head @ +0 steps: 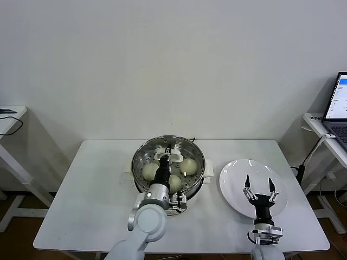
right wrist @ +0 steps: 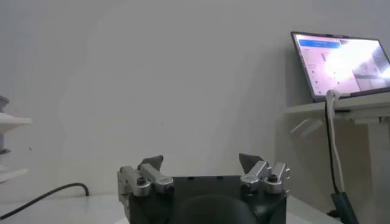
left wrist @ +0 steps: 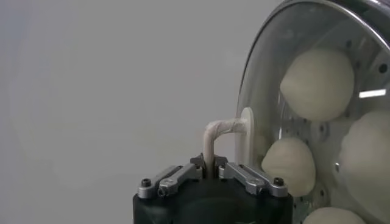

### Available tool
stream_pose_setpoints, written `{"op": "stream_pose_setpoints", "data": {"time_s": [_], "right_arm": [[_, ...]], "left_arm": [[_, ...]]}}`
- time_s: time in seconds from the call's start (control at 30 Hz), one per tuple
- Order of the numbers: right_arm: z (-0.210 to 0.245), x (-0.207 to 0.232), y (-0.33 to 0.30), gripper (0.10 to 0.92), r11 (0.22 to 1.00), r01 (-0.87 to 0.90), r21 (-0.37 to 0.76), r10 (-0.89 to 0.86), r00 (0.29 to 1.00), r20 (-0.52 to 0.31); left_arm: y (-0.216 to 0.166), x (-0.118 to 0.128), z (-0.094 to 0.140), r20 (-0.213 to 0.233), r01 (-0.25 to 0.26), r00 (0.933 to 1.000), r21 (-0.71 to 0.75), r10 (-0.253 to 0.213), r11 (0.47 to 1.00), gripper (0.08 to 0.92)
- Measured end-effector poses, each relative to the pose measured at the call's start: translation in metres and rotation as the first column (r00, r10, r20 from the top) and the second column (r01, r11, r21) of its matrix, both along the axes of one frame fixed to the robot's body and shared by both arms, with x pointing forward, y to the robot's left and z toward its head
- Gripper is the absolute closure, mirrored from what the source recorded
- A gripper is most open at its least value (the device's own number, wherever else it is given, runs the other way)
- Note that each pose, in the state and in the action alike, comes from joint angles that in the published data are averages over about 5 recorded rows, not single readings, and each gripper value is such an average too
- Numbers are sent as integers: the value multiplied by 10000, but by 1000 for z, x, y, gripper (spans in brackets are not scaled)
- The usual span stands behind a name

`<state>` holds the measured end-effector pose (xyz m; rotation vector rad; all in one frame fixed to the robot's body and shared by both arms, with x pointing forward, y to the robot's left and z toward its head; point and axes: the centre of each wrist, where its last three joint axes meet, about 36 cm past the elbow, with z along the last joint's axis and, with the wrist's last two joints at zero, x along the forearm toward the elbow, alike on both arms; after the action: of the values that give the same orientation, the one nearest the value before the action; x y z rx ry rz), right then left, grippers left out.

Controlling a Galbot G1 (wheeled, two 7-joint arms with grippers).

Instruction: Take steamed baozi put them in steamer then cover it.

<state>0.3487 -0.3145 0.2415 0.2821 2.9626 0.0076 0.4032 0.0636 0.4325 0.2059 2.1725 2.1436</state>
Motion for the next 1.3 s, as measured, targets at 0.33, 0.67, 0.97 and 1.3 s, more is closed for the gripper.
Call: {"op": "stream_pose_setpoints", "data": {"time_s": [0.33,0.67,0.97,1.3], "right_arm": [[-1,0,1,200,10000,-22,-20,22,10000,-7],[-1,-1,2,200,10000,-70,-31,69,10000,-23],[2,1,3,200,9999,-84,-115,84,10000,11],[16,-2,8,200,9997,-213,-115,208,9988,-440]], "left_arm": [[1,-1,-1,36,-75,10000,-15,75,10000,626],[3,-10,6,137,-35,9999,-190,38,9998,341],[13,-30,19,193,96,9998,-562,-85,9984,179],[50,-62,43,496,58,9988,-1310,7,9914,177]]}}
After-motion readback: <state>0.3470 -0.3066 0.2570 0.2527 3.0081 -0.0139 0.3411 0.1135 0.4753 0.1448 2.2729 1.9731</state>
